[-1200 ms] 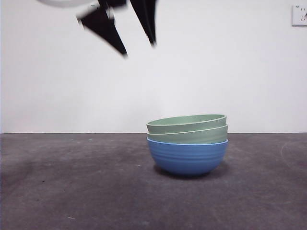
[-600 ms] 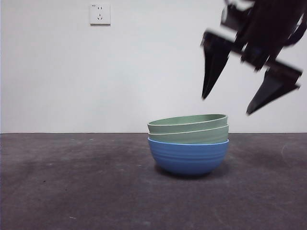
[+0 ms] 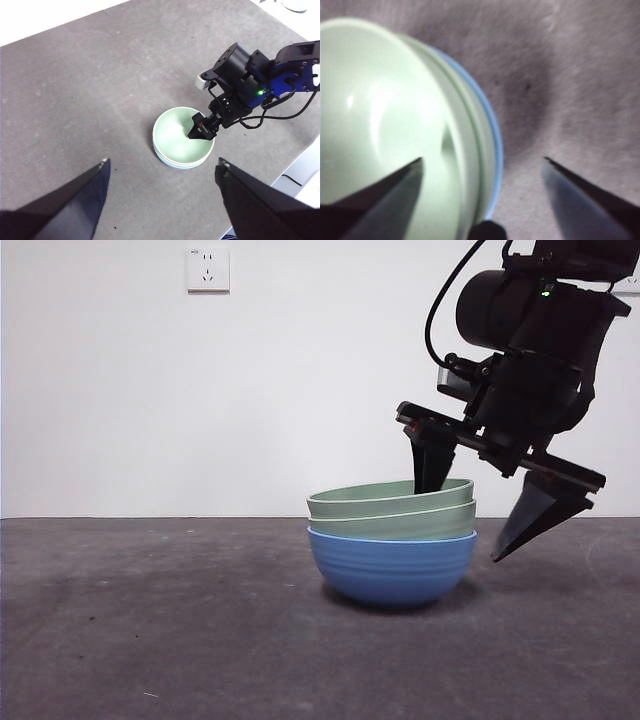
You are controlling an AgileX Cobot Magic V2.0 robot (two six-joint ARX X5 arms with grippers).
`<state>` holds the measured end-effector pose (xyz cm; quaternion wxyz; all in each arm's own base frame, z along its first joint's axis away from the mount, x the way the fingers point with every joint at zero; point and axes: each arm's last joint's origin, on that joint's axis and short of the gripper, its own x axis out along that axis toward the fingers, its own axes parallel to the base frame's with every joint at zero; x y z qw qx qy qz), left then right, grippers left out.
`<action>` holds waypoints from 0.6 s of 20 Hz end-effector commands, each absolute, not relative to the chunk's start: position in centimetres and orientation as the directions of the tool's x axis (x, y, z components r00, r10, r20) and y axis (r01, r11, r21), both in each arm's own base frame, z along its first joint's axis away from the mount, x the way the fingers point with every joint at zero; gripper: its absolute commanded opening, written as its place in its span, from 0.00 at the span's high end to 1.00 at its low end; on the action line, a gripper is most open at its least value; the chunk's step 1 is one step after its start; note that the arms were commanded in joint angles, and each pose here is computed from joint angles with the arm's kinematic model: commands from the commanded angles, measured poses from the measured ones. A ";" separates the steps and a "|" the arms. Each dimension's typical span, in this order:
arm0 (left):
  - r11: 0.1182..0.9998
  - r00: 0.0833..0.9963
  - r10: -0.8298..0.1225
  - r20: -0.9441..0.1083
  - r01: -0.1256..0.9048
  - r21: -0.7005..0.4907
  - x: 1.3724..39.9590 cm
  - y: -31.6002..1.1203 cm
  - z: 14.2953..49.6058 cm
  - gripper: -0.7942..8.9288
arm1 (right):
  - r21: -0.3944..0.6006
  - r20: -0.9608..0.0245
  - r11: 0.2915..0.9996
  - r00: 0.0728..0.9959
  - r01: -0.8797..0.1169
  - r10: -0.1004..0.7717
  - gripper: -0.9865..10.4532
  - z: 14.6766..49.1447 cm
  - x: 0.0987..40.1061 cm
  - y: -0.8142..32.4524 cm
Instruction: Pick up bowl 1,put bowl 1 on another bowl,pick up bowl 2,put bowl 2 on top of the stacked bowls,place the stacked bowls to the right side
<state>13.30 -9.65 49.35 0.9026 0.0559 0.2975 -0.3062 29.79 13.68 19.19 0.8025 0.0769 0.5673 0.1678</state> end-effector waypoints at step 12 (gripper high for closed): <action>0.801 0.643 -0.526 -0.556 0.595 -0.069 13.3 -9.8 49.5 0.56 | 0.318 -0.884 0.931 0.299 -0.178 0.359 0.92 18.8 30.0 13.7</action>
